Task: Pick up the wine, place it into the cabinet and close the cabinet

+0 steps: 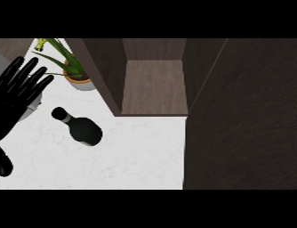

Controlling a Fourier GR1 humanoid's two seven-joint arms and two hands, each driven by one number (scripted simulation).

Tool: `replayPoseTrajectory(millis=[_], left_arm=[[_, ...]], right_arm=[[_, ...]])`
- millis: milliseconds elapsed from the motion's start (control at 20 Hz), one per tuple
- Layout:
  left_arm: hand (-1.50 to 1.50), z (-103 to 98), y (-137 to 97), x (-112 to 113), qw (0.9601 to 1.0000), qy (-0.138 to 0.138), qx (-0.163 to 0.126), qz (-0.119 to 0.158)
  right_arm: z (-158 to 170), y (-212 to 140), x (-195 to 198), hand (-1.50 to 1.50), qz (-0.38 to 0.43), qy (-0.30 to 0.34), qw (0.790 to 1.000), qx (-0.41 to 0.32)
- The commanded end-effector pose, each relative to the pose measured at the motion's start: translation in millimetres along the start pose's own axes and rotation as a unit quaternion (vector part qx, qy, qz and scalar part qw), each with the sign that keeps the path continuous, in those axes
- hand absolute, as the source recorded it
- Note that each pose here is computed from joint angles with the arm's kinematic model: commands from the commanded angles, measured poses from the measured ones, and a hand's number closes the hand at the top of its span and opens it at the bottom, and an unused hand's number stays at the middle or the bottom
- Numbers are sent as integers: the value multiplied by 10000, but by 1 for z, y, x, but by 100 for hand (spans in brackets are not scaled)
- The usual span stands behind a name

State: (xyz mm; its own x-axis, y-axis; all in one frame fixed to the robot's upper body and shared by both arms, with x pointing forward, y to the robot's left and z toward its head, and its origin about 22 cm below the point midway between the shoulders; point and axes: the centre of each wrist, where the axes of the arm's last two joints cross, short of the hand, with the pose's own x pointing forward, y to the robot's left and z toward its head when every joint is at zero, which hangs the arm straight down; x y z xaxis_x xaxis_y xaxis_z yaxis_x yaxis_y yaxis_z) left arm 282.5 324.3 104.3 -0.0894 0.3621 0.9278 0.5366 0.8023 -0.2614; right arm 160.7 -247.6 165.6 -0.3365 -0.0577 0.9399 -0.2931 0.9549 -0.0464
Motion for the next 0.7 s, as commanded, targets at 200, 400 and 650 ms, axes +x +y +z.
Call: replayPoseTrajectory(millis=[200,400,650], left_arm=[[-150,15,37,-15,9994,287,113,-141],[-150,12,41,-31,9990,224,283,-278],[-150,15,64,-51,9987,393,263,-212]], right_arm=[[-5,7,12,-150,-85,-45,9999,-33],[-5,-4,6,-150,-22,-37,10000,14],[5,9,6,-150,-8,-1,10000,49]])
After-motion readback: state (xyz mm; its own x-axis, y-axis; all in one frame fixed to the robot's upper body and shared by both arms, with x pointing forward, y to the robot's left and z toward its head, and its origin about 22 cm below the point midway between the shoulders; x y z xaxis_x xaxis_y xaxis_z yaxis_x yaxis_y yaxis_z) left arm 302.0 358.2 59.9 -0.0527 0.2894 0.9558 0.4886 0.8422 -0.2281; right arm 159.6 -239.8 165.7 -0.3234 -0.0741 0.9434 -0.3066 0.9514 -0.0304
